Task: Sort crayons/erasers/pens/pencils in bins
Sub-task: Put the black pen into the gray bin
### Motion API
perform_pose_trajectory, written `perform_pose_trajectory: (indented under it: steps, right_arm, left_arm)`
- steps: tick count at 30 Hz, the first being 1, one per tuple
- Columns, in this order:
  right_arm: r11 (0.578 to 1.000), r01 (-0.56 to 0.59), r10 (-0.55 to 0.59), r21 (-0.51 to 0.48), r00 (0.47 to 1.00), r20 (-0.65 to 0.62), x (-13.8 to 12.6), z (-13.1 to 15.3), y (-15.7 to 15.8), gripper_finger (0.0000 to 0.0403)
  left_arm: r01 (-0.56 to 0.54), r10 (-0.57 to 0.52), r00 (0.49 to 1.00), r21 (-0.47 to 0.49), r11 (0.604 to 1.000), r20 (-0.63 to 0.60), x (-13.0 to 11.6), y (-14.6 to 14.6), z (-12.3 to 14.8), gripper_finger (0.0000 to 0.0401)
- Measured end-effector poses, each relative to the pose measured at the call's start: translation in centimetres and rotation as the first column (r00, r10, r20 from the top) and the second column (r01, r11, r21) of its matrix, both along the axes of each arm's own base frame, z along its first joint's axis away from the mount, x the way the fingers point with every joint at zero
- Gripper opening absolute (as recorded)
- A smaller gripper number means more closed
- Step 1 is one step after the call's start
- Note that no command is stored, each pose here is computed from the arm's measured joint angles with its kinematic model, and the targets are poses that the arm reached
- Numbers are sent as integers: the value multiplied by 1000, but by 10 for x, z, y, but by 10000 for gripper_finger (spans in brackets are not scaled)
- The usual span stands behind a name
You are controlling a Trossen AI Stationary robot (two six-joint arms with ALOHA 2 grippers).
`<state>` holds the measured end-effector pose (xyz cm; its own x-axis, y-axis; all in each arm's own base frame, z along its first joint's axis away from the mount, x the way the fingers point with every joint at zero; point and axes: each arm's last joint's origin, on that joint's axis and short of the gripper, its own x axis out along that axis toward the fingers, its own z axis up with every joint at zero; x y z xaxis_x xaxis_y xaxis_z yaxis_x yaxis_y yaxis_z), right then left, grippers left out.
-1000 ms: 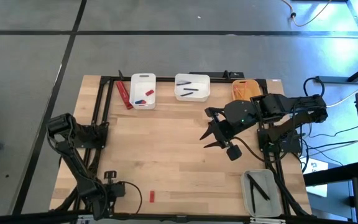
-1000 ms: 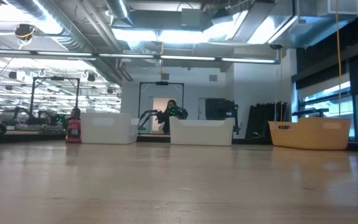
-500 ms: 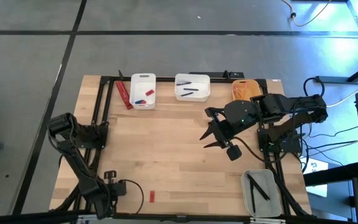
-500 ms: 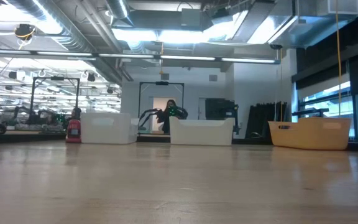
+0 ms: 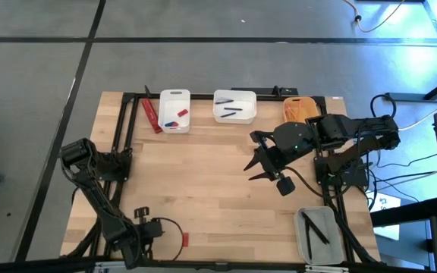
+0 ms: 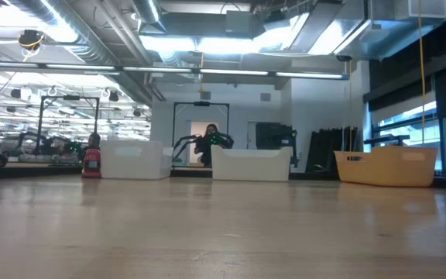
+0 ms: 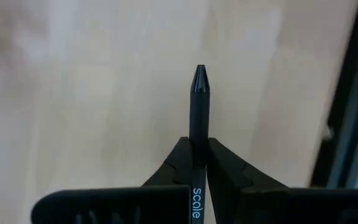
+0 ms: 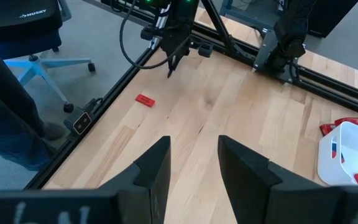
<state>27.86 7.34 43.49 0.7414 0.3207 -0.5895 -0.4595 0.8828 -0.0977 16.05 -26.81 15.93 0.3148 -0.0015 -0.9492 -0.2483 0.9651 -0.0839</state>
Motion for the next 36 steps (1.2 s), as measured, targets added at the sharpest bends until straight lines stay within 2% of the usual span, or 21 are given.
perform_pose_trajectory:
  steps: [7, 15, 24, 29, 36]
  right_arm:
    - [1000, 0, 0, 0, 1000, 0, 0, 0, 0, 136]
    - [1000, 0, 0, 0, 1000, 0, 0, 0, 0, 136]
    - [1000, 6, -6, -10, 1000, -22, -1, -2, 0, 136]
    - [1000, 5, -8, -28, 996, -89, -5, -7, -2, 136]
    - [999, 25, -29, -27, 984, -177, -11, -13, -3, 136]
  left_arm:
    - [17, -18, 999, 29, 999, 31, 20, 8, 7, 12]
    - [23, -31, 996, 86, 996, 88, 45, 32, 19, 12]
    - [76, -113, 980, 214, 974, 165, 81, 80, 46, 12]
    - [135, -185, 971, 292, 947, 150, 104, 112, 50, 12]
    - [139, -225, 947, 337, 931, 230, 141, 155, 56, 12]
